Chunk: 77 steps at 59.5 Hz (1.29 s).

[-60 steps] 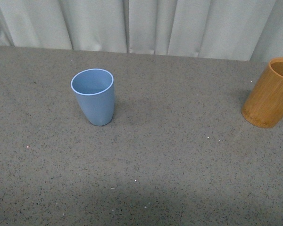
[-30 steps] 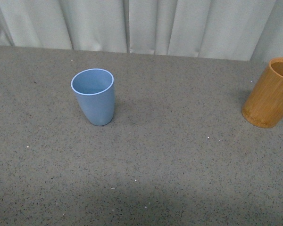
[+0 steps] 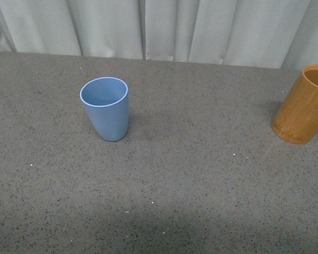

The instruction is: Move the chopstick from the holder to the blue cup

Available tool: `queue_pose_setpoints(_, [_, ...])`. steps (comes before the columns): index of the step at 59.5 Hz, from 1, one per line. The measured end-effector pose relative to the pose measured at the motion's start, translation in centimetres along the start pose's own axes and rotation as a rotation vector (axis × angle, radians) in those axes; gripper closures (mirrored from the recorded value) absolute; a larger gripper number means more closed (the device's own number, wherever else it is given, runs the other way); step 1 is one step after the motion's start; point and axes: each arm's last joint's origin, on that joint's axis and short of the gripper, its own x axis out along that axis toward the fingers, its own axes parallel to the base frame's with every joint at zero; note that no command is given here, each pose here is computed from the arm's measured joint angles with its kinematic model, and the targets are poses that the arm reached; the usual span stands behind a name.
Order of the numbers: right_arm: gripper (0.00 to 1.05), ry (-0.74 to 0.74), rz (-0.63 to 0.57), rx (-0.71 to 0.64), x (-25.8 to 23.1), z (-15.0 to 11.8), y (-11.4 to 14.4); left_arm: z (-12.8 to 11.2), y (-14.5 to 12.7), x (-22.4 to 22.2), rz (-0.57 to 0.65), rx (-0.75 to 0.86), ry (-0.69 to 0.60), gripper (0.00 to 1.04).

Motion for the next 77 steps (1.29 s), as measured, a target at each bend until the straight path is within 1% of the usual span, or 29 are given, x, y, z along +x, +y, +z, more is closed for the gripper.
queue_pose_setpoints(3, [0.1,0.0,0.0,0.0,0.0,0.0,0.0,-0.3,0.0,0.6,0.095,-0.147,0.069,0.07])
queue_pose_setpoints(8, [0.1,0.0,0.0,0.0,0.0,0.0,0.0,-0.4,-0.2,1.6,0.123,-0.308,0.109,0.07])
queue_pose_setpoints(15, [0.1,0.0,0.0,0.0,0.0,0.0,0.0,0.2,-0.3,3.0,0.145,-0.445,0.12,0.07])
queue_pose_setpoints(23, [0.1,0.0,0.0,0.0,0.0,0.0,0.0,1.0,-1.0,5.5,0.147,-0.53,0.119,0.07])
queue_pose_setpoints(35, [0.1,0.0,0.0,0.0,0.0,0.0,0.0,1.2,-2.6,9.0,0.119,-0.591,0.138,0.07])
queue_pose_setpoints(42, [0.1,0.0,0.0,0.0,0.0,0.0,0.0,1.0,-3.3,11.0,0.138,-0.604,0.163,0.07])
queue_pose_setpoints(46, [0.1,0.0,0.0,0.0,0.0,0.0,0.0,0.9,-3.7,11.8,0.144,-0.594,0.189,0.07])
queue_pose_setpoints(56, [0.1,0.0,0.0,0.0,0.0,0.0,0.0,0.2,-5.1,13.7,0.142,-0.545,0.308,0.07])
queue_pose_setpoints(77, [0.1,0.0,0.0,0.0,0.0,0.0,0.0,-0.6,-7.5,16.7,0.128,-0.511,0.377,0.07])
